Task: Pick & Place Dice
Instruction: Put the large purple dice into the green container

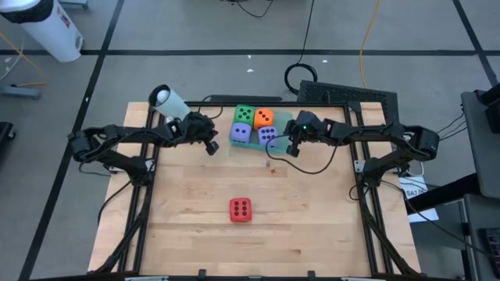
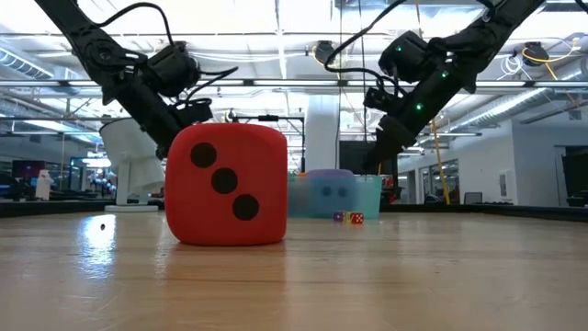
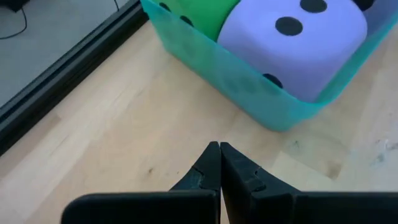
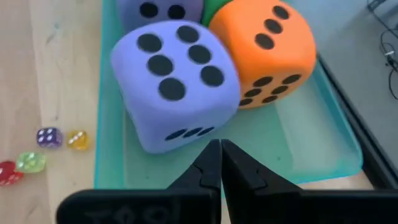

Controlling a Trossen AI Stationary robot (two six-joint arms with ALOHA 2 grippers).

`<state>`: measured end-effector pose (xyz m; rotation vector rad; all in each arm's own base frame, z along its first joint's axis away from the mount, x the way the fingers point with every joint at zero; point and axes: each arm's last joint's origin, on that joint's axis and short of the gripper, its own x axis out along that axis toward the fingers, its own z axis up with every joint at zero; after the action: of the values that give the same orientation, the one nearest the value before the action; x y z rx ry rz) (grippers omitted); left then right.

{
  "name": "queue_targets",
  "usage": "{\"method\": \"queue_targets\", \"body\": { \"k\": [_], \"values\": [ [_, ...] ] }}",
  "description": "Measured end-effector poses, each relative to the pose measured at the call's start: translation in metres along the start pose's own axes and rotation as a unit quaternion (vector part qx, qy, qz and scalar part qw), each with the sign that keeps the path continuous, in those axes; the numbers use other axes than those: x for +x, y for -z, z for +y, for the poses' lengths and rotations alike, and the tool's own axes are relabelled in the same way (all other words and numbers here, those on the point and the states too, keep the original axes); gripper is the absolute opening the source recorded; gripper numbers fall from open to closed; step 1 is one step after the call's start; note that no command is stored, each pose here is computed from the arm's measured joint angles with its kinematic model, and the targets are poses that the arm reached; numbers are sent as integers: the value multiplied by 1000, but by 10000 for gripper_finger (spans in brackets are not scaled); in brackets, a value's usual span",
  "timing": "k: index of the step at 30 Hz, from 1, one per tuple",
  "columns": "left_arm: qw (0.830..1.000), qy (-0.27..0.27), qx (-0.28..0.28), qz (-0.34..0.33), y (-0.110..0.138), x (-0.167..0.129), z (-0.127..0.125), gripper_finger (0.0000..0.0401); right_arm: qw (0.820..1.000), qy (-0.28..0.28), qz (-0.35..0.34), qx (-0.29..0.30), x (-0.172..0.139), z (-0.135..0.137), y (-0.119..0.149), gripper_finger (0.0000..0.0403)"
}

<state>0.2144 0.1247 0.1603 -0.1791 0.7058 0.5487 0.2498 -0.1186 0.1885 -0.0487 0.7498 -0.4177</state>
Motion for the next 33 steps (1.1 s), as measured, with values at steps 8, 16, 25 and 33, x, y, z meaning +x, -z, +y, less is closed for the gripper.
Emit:
{"method": "queue_targets", "body": {
  "k": [8, 16, 25, 33],
  "values": [
    [1000, 4, 14, -9, -4, 2, -3, 1, 999, -46, 5, 9, 4, -2, 11, 0],
    [999, 34, 36, -15, -8, 17, -9, 1, 998, -63, 2, 4, 19, -4, 17, 0],
    [996, 68, 62, -6, -17, 33, -24, 2, 996, -87, -5, 10, 23, -2, 18, 0],
    [993, 91, 77, 3, -25, 50, -38, 3, 996, -93, -9, 7, 23, 3, 16, 0]
  ]
}}
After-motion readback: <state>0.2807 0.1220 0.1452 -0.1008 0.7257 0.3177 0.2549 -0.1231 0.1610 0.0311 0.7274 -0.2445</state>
